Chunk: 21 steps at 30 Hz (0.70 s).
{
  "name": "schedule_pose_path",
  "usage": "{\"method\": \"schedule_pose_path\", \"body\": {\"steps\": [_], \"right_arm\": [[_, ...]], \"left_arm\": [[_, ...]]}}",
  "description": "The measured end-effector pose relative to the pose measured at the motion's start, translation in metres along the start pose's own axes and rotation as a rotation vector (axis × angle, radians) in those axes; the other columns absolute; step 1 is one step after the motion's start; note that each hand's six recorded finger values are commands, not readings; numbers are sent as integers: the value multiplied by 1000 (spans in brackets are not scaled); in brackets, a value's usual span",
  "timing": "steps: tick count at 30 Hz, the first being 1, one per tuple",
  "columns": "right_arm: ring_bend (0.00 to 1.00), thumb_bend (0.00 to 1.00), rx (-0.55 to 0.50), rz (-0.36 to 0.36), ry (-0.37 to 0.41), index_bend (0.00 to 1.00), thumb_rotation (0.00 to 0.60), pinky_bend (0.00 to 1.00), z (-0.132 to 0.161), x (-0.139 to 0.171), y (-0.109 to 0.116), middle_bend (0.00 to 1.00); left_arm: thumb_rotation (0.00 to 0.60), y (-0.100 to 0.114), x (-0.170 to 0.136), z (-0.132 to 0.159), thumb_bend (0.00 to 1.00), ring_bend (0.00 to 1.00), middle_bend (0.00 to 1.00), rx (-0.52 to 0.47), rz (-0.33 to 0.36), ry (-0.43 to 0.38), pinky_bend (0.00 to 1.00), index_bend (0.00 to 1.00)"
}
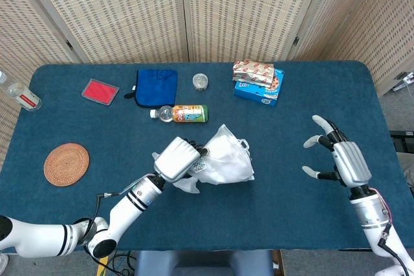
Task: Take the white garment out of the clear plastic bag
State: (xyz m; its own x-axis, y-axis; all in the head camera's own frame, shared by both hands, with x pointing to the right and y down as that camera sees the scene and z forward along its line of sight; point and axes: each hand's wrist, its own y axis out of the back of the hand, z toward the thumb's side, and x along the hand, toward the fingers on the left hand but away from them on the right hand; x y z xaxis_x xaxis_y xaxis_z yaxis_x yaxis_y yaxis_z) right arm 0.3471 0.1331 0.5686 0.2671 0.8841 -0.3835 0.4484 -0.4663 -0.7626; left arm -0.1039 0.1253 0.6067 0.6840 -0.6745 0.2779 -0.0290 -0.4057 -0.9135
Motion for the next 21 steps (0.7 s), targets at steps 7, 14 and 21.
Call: {"method": "schedule_pose_path", "body": {"steps": [7,14,21], "right_arm": [[0,0,-28,25,41,441,600,100,16,-19,-6,1],[0,0,-55,49,91,441,600,96,36,-34,-16,0],[0,0,-73,84,135,423,600,92,55,-46,-28,0]], "left_arm": [[600,8,-2,3,310,599,601,-9,13,-9,719,513],[600,18,-2,5,310,599,601,-22,30,-11,719,513],[600,27,-2,6,310,599,601,-33,55,-13,719,513]]}}
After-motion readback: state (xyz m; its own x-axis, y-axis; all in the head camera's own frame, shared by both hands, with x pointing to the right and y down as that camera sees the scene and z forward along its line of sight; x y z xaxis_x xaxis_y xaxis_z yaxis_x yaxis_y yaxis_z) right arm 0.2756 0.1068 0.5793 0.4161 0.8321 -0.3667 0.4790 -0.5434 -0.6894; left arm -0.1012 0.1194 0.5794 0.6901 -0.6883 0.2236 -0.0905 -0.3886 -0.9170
